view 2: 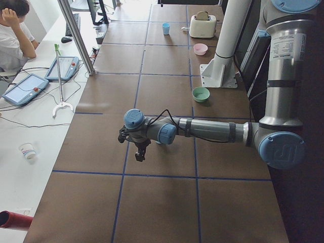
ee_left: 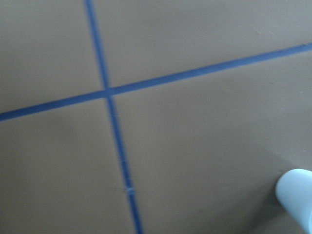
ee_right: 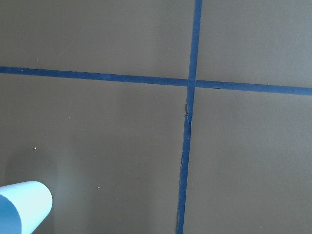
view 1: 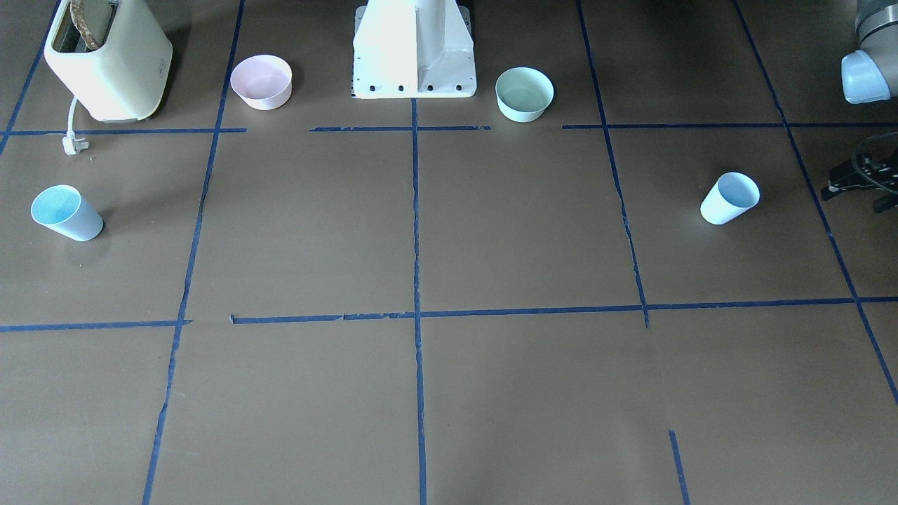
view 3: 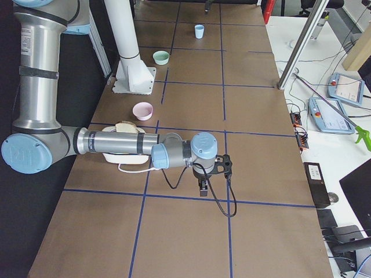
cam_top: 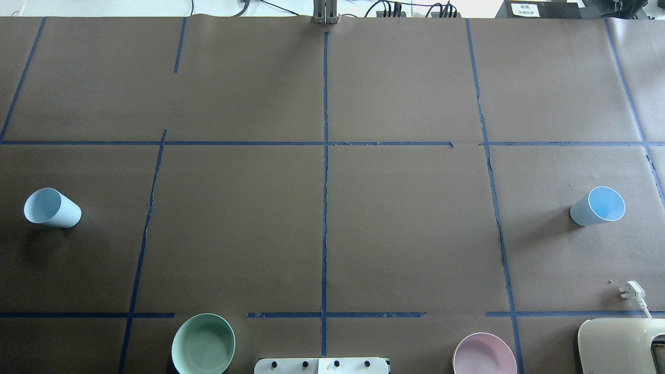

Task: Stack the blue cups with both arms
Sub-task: 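Move the left gripper toward the light blue cup on its side, then close the left gripper on the rim of the light blue cup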

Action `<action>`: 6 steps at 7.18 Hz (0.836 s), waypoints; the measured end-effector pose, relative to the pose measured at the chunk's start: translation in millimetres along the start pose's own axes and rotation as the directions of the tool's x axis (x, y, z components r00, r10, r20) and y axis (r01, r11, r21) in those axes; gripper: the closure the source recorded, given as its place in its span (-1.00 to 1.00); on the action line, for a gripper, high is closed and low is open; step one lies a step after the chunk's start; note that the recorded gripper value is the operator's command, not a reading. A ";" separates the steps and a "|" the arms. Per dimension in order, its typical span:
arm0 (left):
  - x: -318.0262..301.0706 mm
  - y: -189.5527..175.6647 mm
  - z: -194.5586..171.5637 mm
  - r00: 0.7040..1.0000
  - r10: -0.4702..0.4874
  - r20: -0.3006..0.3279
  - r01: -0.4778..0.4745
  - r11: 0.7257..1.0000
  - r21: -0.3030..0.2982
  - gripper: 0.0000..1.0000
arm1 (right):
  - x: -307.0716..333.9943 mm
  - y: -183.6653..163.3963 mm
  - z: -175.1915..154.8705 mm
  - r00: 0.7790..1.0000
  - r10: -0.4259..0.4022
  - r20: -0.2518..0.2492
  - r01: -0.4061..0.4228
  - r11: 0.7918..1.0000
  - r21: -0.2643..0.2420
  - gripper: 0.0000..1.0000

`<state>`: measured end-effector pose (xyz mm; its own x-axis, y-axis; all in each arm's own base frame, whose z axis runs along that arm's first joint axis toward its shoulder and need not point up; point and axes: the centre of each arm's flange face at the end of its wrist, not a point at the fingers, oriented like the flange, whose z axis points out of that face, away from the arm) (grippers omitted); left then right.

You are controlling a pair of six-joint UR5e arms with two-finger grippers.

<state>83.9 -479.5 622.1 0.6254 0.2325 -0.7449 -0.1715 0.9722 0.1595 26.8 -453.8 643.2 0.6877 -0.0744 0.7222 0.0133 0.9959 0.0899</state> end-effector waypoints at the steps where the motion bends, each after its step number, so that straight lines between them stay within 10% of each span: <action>1: 15.1 17.3 15.6 0.999 -0.031 -0.022 0.032 0.999 0.028 -1.00 | -0.6 -0.2 0.1 1.000 -0.002 0.001 0.002 1.000 0.000 -1.00; 6: 69.7 35.6 41.2 0.993 -0.096 -0.069 0.097 0.995 0.007 -1.00 | 3.2 2.8 5.2 1.000 0.000 -0.001 0.000 1.000 -0.013 -1.00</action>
<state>152.8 -427.6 602.6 0.5847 0.1356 -0.7999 -0.1051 0.9903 0.0911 25.3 -451.6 649.3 0.6882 -0.0748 0.7217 0.0228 0.9964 0.0815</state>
